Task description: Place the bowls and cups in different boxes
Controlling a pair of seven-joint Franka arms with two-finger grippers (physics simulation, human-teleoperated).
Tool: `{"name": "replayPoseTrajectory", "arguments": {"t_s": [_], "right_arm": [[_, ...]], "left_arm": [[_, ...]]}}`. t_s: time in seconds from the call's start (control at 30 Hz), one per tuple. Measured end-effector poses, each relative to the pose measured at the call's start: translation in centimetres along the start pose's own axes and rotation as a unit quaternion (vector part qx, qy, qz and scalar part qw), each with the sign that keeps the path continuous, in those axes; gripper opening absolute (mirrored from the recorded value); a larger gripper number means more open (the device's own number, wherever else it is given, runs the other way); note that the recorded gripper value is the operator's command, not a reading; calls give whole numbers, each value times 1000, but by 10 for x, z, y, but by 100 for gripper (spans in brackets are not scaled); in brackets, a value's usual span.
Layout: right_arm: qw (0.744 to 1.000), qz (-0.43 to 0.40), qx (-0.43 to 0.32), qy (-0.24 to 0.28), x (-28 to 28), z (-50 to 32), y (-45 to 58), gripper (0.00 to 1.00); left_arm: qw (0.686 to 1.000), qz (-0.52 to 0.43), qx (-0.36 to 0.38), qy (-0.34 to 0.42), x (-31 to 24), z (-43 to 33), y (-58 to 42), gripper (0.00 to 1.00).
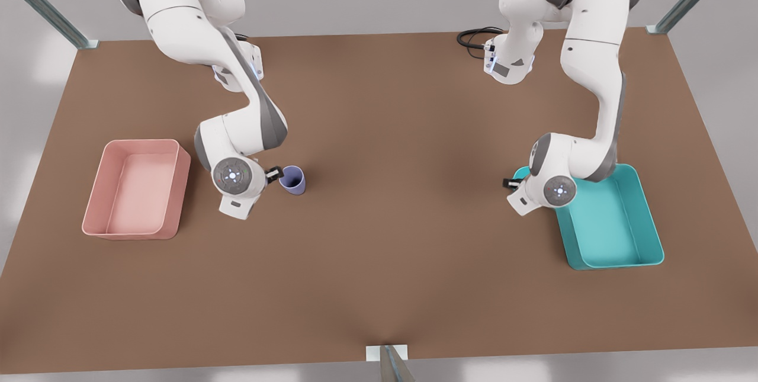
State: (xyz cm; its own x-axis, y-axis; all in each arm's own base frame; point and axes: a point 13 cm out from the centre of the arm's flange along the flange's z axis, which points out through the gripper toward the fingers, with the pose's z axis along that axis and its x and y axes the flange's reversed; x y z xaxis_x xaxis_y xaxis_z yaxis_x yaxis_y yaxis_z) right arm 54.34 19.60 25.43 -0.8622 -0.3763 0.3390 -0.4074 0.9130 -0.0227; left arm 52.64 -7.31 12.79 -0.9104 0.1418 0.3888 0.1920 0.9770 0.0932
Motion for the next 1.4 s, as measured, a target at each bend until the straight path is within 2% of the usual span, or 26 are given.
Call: {"name": "replayPoseTrajectory", "arguments": {"t_s": [0.3, 0.43, 0.47, 0.53, 0.57, 0.6, 0.73, 0.8, 0.9, 0.93, 1.0, 1.07, 1.17, 1.27, 1.33, 1.4], "right_arm": [[998, 29, -11, -56, -1, 73, 8, 100], [997, 39, -13, -61, -6, 99, 12, 100], [997, 41, -13, -60, -6, 106, 13, 100], [997, 43, -13, -56, -6, 119, 17, 100], [998, 44, -13, -53, -6, 126, 18, 100], [998, 45, -13, -51, -7, 131, 19, 100], [998, 49, -13, -44, -11, 149, 23, 100], [998, 51, -13, -41, -12, 158, 25, 100], [998, 54, -13, -37, -15, 166, 25, 100], [998, 55, -13, -37, -15, 167, 26, 88], [998, 56, -13, -38, -15, 168, 27, 48], [998, 53, -13, -40, -17, 166, 32, 30], [998, 48, -18, -45, -21, 159, 40, 21], [998, 42, -15, -50, -25, 154, 45, 21], [997, 43, -14, -59, -31, 140, 43, 21], [994, 51, -17, -99, -48, 79, 26, 21]], "left_arm": [[1000, -7, 1, -14, -1, 55, -7, 100], [1000, -11, 4, -15, -6, 69, -9, 100], [1000, -12, 4, -16, -7, 71, -10, 97], [1000, -14, 5, -19, -10, 74, -10, 63], [1000, -16, 5, -22, -11, 74, -10, 51], [1000, -17, 4, -24, -12, 73, -10, 45], [999, -25, 3, -31, -15, 71, -6, 32], [999, -28, 3, -33, -16, 70, -5, 21], [999, -32, 2, -43, -18, 60, -7, 21], [998, -34, 1, -45, -18, 57, -9, 21], [998, -39, 2, -50, -19, 51, -11, 21], [996, -42, 0, -76, -23, 18, -16, 21], [989, -61, -2, -135, -22, -69, -9, 21], [978, -108, -1, -180, -29, -147, 30, 21], [973, -147, -7, -178, -25, -157, 76, 21], [971, -179, -14, -160, -22, -141, 114, 21]]}}
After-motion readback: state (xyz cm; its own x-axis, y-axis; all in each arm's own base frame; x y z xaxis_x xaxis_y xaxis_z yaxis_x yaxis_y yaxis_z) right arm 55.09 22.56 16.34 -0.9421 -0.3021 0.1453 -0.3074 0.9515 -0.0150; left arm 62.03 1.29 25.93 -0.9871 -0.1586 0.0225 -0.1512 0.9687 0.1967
